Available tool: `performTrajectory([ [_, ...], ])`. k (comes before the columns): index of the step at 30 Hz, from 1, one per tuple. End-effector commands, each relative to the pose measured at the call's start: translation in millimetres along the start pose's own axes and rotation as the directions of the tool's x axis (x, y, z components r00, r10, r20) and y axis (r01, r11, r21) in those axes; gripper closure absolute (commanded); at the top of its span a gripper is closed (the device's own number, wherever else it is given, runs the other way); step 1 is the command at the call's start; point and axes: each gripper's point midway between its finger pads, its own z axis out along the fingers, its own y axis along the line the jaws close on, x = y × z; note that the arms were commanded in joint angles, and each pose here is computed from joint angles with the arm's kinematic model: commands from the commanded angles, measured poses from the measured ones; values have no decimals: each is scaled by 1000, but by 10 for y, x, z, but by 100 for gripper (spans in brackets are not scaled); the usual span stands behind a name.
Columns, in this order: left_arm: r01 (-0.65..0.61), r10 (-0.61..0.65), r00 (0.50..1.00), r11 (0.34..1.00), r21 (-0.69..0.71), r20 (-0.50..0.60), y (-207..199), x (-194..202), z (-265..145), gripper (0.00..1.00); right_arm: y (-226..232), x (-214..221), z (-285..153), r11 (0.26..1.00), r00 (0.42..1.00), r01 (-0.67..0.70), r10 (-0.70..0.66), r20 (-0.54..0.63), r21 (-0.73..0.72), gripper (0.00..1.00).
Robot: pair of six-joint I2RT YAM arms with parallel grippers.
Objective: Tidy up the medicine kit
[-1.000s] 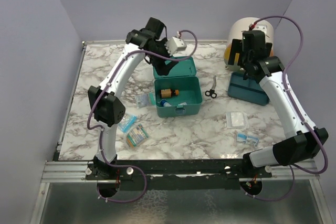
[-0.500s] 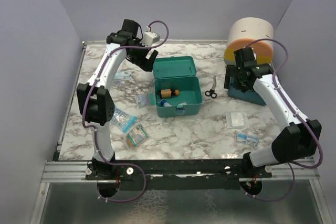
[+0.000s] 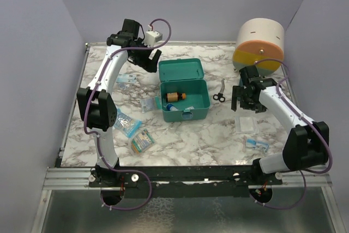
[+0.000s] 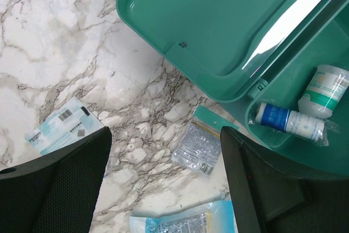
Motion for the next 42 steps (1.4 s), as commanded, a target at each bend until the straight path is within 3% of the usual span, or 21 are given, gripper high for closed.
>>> performTrajectory([
  [1,0,-1,998,1000,28,56,-102,-129,-134,17,84,-75,177,999,1000,9,-8,11,-34,5],
  [12,-16,14,999,999,32,48,-120,-80,-141,17,157,143,407,994,993,-93,88,-79,-56,8],
  [22,-3,1,999,998,57,46,-132,-85,-74,17,109,619,612,993,976,-119,114,-183,-16,17],
  [26,1,-4,999,998,66,39,-140,-66,-50,17,81,599,626,992,979,-124,122,-166,-1,36],
  [31,-2,0,999,998,63,40,-132,-76,-56,17,94,499,624,993,983,-118,116,-143,-6,76],
  [34,-4,1,999,998,61,37,-132,-67,-61,18,114,391,568,993,987,-114,111,-119,-22,93],
  [36,-2,0,999,998,61,34,-134,-53,-56,17,132,291,502,993,989,-115,111,-96,-37,99],
  [42,3,-4,1000,998,64,28,-137,-27,-50,18,144,-130,111,993,995,-96,94,-24,-69,98],
])
